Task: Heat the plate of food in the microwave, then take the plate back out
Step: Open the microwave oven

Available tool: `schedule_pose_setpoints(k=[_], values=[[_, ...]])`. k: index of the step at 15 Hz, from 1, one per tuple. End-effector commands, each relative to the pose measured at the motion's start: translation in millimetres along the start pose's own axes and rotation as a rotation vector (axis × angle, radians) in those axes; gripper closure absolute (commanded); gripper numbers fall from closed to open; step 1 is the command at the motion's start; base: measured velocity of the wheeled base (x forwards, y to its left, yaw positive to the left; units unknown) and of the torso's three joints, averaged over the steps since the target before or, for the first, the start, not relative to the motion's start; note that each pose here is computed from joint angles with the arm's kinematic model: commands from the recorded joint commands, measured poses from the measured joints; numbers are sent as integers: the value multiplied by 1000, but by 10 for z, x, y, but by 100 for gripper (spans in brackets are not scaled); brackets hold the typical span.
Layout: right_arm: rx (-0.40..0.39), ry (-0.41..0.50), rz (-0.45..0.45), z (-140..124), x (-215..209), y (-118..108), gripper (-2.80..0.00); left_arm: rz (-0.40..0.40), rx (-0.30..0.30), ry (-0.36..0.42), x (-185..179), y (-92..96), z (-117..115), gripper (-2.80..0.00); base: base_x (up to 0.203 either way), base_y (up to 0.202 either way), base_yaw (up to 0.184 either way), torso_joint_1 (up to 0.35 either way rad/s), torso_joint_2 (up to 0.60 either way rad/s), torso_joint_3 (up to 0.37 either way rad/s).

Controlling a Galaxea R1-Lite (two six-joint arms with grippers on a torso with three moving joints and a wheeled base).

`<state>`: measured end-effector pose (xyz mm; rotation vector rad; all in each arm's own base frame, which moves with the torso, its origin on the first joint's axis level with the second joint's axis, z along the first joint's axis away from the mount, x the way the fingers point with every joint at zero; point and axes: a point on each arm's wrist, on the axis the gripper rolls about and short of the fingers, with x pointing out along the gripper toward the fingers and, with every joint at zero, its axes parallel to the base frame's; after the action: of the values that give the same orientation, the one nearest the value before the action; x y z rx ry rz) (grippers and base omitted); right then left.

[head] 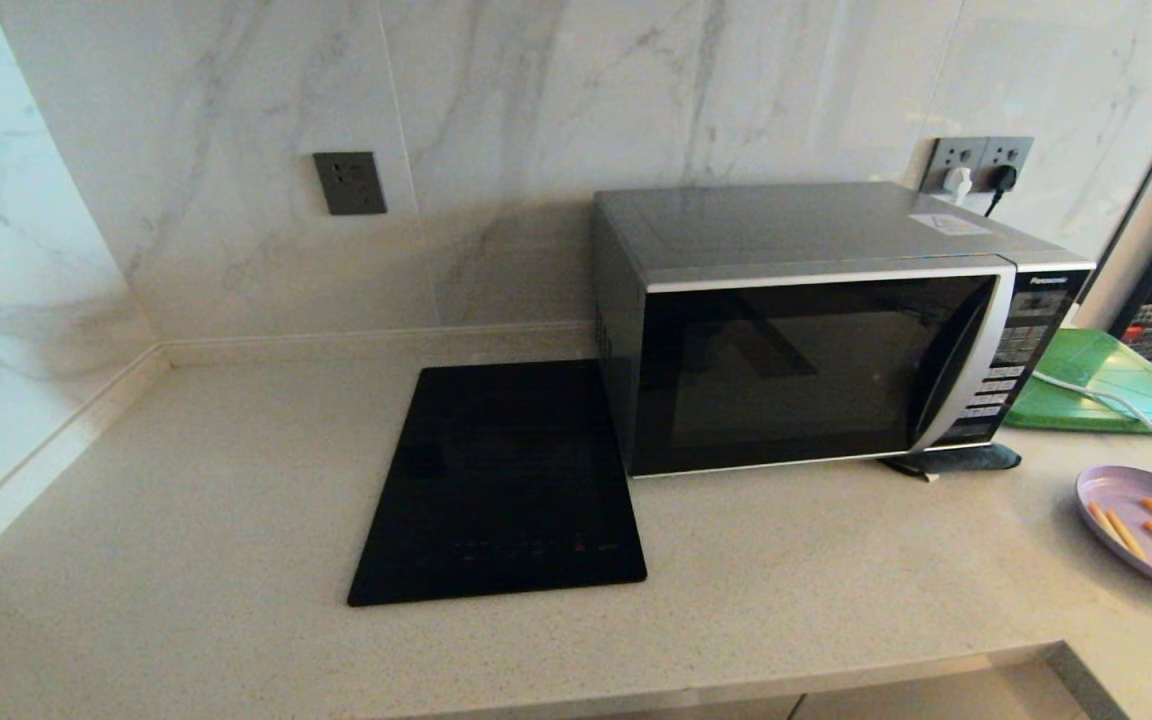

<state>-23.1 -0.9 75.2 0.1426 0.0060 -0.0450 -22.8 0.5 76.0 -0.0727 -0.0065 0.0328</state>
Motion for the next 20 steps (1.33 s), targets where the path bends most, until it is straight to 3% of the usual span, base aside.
schedule_pose_setpoints(k=[1,20], values=[[1,2,0,2,1,0,0,1,-1,1,1,0,1,0,0,0,0,0,0,0],[1,1,-13,-1,-1,-3,0,1,-1,1,1,0,1,0,0,0,0,0,0,0]])
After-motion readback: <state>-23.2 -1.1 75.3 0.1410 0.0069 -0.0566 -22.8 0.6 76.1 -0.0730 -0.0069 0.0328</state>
